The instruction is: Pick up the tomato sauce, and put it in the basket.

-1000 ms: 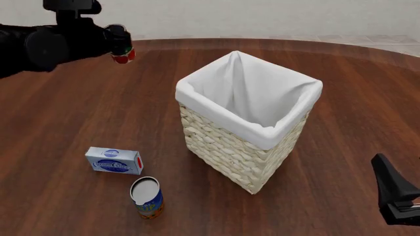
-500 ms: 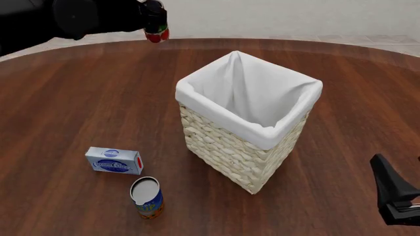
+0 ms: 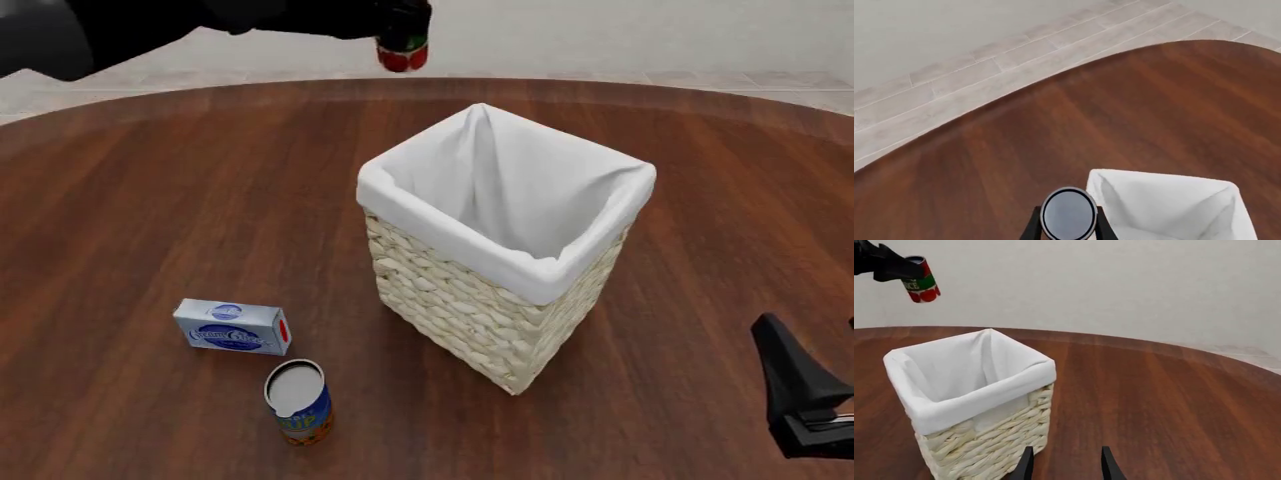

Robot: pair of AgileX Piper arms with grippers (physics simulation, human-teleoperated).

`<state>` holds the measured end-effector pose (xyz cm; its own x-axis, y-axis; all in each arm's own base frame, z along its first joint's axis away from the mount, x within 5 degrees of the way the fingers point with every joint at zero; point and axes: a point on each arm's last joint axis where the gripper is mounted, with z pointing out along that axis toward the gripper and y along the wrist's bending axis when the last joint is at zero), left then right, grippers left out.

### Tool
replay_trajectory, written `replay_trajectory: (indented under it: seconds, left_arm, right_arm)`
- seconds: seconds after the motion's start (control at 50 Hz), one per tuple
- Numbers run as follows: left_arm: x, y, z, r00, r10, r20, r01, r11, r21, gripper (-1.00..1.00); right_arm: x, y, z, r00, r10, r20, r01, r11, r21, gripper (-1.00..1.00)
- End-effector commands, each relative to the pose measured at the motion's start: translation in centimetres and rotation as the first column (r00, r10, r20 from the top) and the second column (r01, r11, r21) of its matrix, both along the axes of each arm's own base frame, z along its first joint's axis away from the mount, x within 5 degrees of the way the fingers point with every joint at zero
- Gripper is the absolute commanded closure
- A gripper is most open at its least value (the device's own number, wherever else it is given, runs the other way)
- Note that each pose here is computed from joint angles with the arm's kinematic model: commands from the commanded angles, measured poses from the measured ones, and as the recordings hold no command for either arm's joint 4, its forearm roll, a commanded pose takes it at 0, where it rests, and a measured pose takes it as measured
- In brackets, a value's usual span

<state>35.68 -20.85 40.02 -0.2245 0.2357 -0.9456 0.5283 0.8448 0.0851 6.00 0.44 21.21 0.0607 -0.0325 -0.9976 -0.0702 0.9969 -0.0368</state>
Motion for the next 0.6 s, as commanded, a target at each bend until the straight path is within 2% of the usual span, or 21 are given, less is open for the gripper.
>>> replay_trajectory:
  seconds: [0.02,0.22,0.6]
  left_arm:
    - [-0.4,-3.3,-0.1,0.997,-0.082,-0.004,0.082,0.996,0.042,1.0]
    - [-1.1,-6.5,-1.2,0.989,-0.145,-0.027,0.146,0.988,0.045,1.0]
    - [-1.9,-9.4,-3.1,0.977,-0.199,-0.073,0.203,0.978,0.055,1.0]
  right_arm:
    - [0.0,0.0,0.0,1.0,-0.001,0.0,0.001,1.0,0.001,-1.0]
    - [0.0,0.0,0.0,1.0,0.002,0.0,-0.002,1.0,0.0,-1.0]
    - [0.0,0.0,0.0,1.0,0.002,-0.002,-0.002,1.0,0.004,-1.0]
